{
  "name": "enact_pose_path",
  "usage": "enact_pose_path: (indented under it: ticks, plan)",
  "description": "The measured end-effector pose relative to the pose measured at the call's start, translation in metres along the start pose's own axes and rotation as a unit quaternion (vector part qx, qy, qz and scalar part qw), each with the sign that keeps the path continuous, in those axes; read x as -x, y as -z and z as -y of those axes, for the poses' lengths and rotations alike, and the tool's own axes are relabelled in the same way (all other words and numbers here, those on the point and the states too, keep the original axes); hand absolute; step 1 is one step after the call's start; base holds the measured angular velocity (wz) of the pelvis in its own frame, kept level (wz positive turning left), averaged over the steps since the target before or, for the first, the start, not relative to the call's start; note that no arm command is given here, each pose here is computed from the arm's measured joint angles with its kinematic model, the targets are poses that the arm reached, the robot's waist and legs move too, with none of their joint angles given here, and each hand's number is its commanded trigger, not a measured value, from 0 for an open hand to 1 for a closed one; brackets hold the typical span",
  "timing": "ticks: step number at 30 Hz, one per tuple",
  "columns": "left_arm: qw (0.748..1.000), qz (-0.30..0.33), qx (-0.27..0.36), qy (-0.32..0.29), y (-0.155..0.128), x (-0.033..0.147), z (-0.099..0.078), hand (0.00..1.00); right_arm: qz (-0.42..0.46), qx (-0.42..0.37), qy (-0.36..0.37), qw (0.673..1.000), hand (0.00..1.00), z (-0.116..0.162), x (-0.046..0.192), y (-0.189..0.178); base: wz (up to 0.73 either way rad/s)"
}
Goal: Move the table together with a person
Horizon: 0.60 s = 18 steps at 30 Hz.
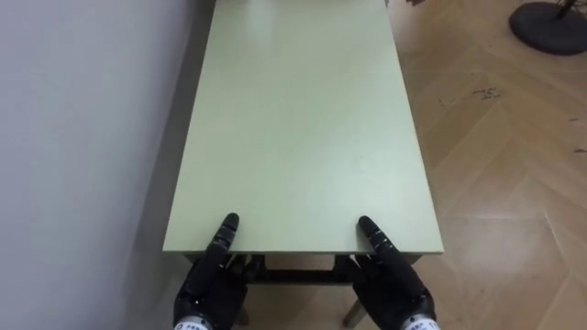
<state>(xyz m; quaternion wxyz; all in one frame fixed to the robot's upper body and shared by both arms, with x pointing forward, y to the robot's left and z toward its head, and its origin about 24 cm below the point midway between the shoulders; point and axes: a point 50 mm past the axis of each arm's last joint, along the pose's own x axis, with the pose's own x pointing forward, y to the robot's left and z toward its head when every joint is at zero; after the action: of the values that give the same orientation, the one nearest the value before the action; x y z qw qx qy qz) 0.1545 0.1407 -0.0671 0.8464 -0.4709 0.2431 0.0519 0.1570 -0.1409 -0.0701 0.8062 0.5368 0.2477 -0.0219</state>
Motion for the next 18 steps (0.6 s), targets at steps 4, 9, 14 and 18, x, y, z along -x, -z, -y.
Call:
enact_pose_path:
  ticks: [4, 9, 14, 18]
  plan:
    - [1.0, -0.006, 0.0, -0.005, 0.003, 0.0, -0.005, 1.0, -0.004, 0.0, 0.005, 1.0, 1.0, 0.006, 0.001, 0.002, 0.0]
    - [1.0, -0.007, -0.005, -0.001, 0.005, 0.0, -0.007, 0.0, 0.0, -0.002, 0.001, 1.0, 0.0, 0.008, 0.001, 0.002, 0.0]
    - [0.995, -0.042, -0.093, 0.024, 0.008, 0.002, -0.009, 0.0, -0.007, 0.008, -0.009, 1.0, 0.0, 0.009, 0.001, 0.004, 0.0]
    - [0.98, -0.082, -0.173, 0.052, 0.015, -0.003, -0.004, 0.0, -0.03, 0.036, -0.038, 0.998, 0.0, 0.003, -0.002, 0.008, 0.0]
